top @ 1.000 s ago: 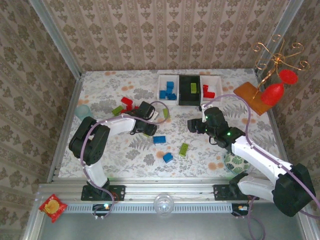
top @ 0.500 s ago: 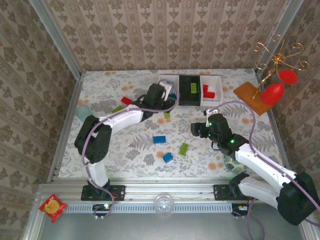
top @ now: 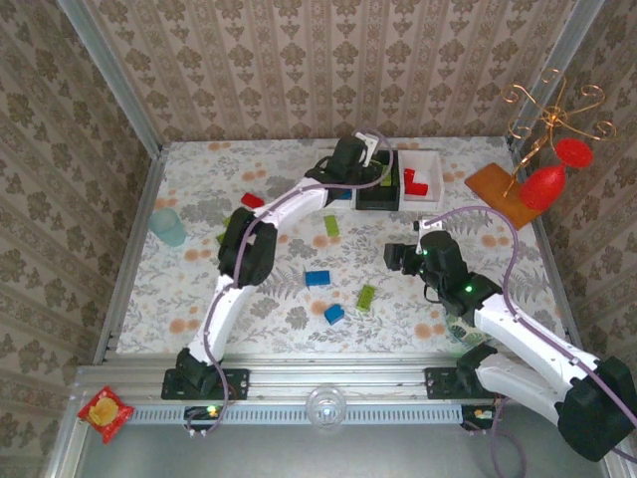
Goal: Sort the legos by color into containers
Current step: Place the lego in the container, then pick up the lego from the bottom-center of the table.
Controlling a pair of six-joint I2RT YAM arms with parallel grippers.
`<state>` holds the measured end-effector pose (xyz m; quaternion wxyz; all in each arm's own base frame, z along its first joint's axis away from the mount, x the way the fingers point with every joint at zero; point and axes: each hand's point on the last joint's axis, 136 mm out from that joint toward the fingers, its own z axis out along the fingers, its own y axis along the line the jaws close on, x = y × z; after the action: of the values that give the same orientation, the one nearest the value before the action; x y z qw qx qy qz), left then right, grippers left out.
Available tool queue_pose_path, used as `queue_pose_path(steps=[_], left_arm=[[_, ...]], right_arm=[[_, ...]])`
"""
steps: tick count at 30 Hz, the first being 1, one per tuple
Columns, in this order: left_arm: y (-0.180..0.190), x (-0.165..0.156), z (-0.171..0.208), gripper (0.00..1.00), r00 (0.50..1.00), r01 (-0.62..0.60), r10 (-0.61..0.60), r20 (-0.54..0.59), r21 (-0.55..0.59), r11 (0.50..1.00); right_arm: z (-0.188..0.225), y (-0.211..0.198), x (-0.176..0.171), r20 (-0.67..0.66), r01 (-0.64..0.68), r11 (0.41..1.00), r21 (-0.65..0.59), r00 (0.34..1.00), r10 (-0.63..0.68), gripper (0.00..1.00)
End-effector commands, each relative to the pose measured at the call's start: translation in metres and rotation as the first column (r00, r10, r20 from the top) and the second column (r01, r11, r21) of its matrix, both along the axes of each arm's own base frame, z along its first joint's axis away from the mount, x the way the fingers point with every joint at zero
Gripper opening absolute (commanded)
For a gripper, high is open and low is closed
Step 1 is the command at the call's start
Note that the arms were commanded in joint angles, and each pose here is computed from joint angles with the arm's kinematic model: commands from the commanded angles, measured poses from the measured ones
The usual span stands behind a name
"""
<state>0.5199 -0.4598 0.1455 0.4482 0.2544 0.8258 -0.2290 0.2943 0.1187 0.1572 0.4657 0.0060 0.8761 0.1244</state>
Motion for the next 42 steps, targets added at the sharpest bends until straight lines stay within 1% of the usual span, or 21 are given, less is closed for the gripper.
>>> queue_pose_path(steps=[1, 4, 6, 9, 12, 16, 19, 22, 25, 29, 32, 35, 40, 42], left_arm=[[-0.001, 0.009, -0.002, 0.36, 1.000, 0.014, -0.013, -0.007, 0.064, 0.998], [-0.009, 0.014, 0.013, 0.46, 0.999, 0.028, -0.030, 0.026, 0.054, 0.998], [-0.011, 0.014, 0.030, 0.55, 0.998, 0.034, -0.036, 0.051, 0.030, 0.999], [-0.010, 0.005, 0.057, 0.68, 0.995, 0.063, -0.064, 0.073, 0.019, 0.998], [0.001, -0.010, 0.080, 0.74, 0.994, 0.076, -0.078, 0.074, 0.024, 0.997], [0.030, -0.045, 0.102, 0.77, 0.995, 0.076, -0.076, 0.071, 0.011, 0.997], [0.067, -0.077, 0.103, 0.79, 0.996, 0.043, -0.043, 0.082, -0.001, 0.999], [0.111, -0.108, 0.093, 0.80, 0.997, -0.012, 0.011, 0.072, 0.007, 1.000], [0.151, -0.135, 0.076, 0.81, 0.997, -0.067, 0.067, 0.033, 0.003, 0.998], [0.187, -0.161, 0.052, 0.81, 0.993, -0.116, 0.117, -0.017, 0.013, 0.993], [0.205, -0.173, 0.038, 0.81, 0.988, -0.145, 0.146, -0.041, 0.035, 0.989], [0.213, -0.179, 0.031, 0.81, 0.986, -0.156, 0.158, -0.056, 0.028, 0.987], [0.216, -0.183, 0.028, 0.81, 0.985, -0.157, 0.158, -0.064, 0.030, 0.987], [0.217, -0.183, 0.027, 0.81, 0.985, -0.161, 0.163, -0.060, 0.035, 0.986]], right_arm=[[-0.008, -0.005, -0.010, -0.045, 0.020, 1.000, 0.016, 0.999, -0.019, 0.81], [-0.016, -0.007, -0.021, -0.099, 0.024, 1.000, 0.020, 0.995, -0.022, 0.81], [-0.022, -0.008, -0.029, -0.148, 0.035, 0.999, 0.027, 0.988, -0.031, 0.81], [-0.032, -0.005, -0.042, -0.213, 0.040, 0.999, 0.030, 0.976, -0.033, 0.80], [-0.042, 0.003, -0.054, -0.253, 0.030, 0.999, 0.017, 0.967, -0.025, 0.80], [-0.052, 0.022, -0.061, -0.278, -0.003, 1.000, -0.006, 0.961, 0.001, 0.82], [-0.061, 0.040, -0.063, -0.292, -0.028, 0.999, -0.042, 0.956, 0.015, 0.83], [-0.071, 0.057, -0.063, -0.309, -0.040, 0.997, -0.066, 0.951, 0.018, 0.83], [-0.084, 0.074, -0.062, -0.329, -0.048, 0.997, -0.061, 0.944, 0.025, 0.81], [-0.099, 0.094, -0.060, -0.351, -0.065, 0.996, -0.065, 0.935, 0.038, 0.76], [-0.113, 0.101, -0.057, -0.363, -0.060, 0.993, -0.104, 0.932, 0.018, 0.72], [-0.125, 0.105, -0.054, -0.373, -0.053, 0.990, -0.129, 0.928, 0.002, 0.70], [-0.131, 0.110, -0.049, -0.351, -0.052, 0.979, -0.199, 0.936, -0.022, 0.60], [-0.135, 0.110, -0.047, -0.350, -0.054, 0.974, -0.219, 0.937, -0.027, 0.53]])
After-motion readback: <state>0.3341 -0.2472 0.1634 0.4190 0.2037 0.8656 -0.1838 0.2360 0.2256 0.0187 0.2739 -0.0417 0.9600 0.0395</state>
